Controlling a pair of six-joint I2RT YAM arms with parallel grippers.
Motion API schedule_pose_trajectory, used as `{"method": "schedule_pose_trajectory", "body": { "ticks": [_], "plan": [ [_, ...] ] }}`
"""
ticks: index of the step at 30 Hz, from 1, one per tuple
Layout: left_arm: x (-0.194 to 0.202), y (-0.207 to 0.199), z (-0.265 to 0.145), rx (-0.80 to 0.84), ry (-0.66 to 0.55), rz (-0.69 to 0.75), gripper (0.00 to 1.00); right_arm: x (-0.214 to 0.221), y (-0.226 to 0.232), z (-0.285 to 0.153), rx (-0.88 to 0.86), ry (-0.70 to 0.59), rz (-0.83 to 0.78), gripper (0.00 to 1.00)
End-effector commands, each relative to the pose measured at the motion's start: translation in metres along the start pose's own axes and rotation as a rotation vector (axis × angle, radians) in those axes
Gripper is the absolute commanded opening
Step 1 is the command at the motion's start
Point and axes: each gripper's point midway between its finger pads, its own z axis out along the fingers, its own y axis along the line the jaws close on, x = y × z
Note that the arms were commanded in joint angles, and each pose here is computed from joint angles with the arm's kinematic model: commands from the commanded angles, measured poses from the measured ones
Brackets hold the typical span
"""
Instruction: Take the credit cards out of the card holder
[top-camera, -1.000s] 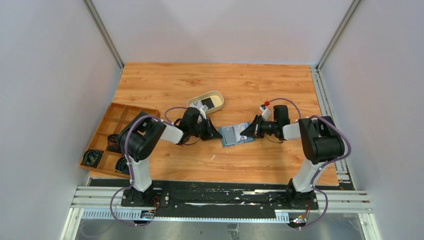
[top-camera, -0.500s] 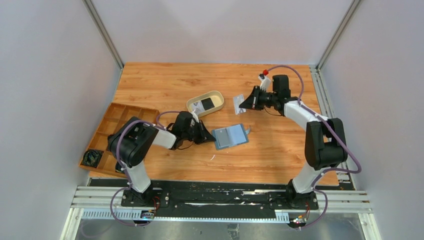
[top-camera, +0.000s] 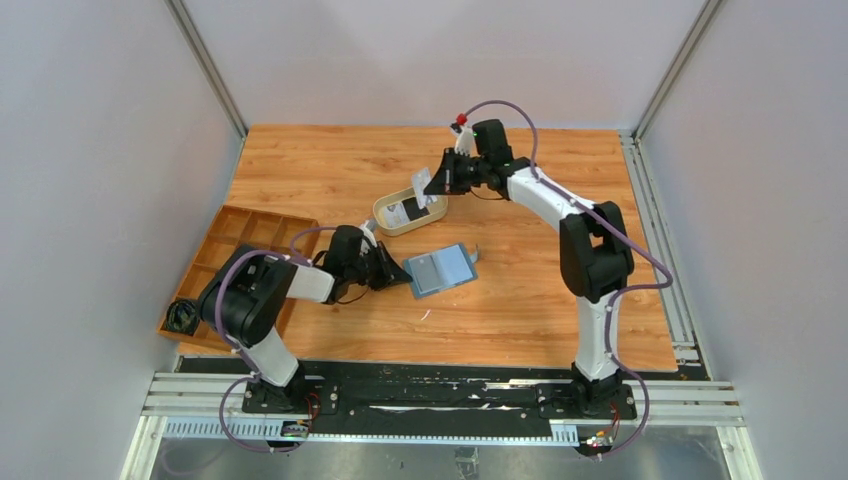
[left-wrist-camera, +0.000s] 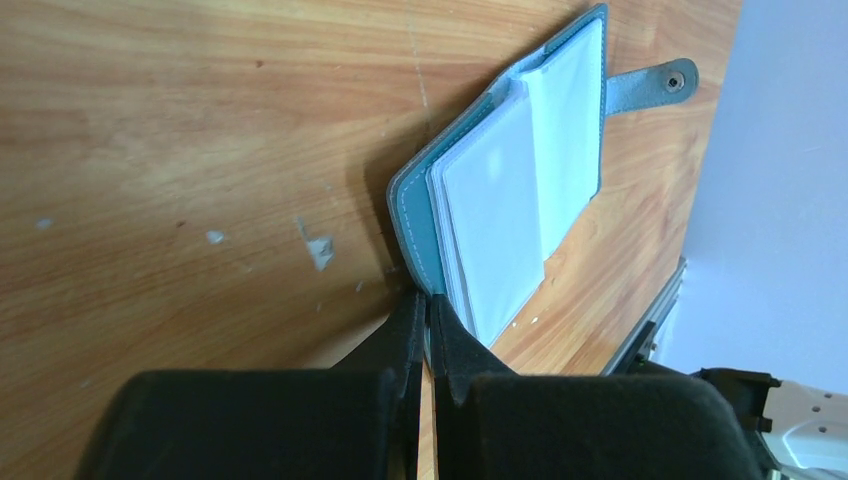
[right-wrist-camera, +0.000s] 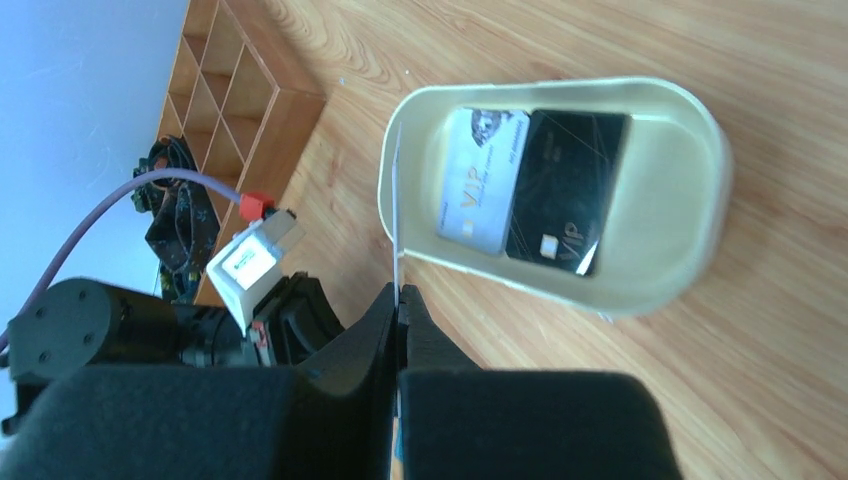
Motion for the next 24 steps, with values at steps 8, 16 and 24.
{"method": "schedule_pose_trajectory", "body": {
  "ticks": [8,16,24],
  "plan": [
    [0.051,0.083,-0.04,-0.338,0.15,0.006,0.0,0.017,0.0,0.079,0.038,0.074,0.069,0.0],
    [0.062,0.092,-0.049,-0.344,0.163,-0.008,0.0,0.04,-0.001,0.111,0.055,0.112,0.056,0.0],
    [0.059,0.091,-0.048,-0.335,0.168,-0.001,0.0,0.054,-0.003,0.123,0.068,0.14,0.055,0.0]
  ]
}}
